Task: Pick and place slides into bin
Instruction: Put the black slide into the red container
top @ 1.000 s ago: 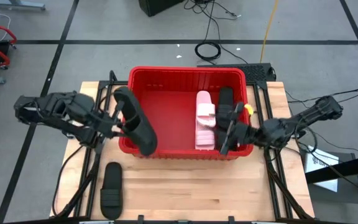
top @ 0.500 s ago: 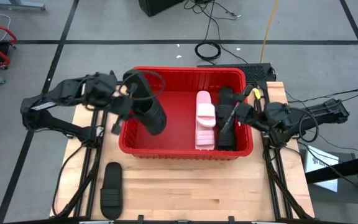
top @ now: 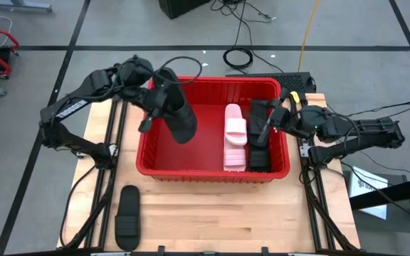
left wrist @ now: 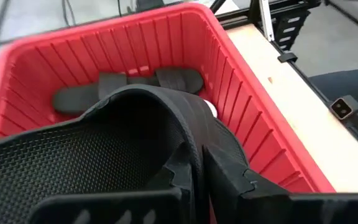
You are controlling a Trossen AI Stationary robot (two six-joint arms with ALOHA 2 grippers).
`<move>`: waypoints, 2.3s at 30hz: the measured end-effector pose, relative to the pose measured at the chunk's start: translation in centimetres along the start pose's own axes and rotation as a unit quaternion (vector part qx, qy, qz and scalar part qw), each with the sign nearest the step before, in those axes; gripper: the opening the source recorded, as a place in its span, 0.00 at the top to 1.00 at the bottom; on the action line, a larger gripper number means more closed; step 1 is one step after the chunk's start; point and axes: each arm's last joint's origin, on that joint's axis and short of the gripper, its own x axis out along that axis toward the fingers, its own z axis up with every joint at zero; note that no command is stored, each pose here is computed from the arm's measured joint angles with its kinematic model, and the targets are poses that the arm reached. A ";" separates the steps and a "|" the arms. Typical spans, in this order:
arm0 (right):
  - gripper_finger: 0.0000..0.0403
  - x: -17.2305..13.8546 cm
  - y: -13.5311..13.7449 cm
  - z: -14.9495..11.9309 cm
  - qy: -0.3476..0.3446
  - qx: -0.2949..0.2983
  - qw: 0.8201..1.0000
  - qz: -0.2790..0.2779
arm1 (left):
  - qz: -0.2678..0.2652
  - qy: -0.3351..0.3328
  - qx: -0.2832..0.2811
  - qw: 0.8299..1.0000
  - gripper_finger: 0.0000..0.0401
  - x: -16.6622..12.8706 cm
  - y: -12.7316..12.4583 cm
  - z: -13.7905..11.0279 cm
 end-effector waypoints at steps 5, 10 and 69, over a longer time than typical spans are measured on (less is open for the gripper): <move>0.58 0.6 -1.1 -0.6 0.013 -0.009 1.000 -0.002 | -0.028 0.015 -0.023 0.999 0.93 1.7 2.3 -1.2; 0.58 1.3 -2.6 -1.4 0.029 -0.007 1.000 0.001 | -0.058 0.026 -0.026 0.998 0.92 3.8 4.4 -2.3; 0.58 4.1 -5.8 -4.4 0.087 -0.001 0.996 0.014 | -0.256 0.085 -0.099 0.958 0.92 23.9 9.3 -10.7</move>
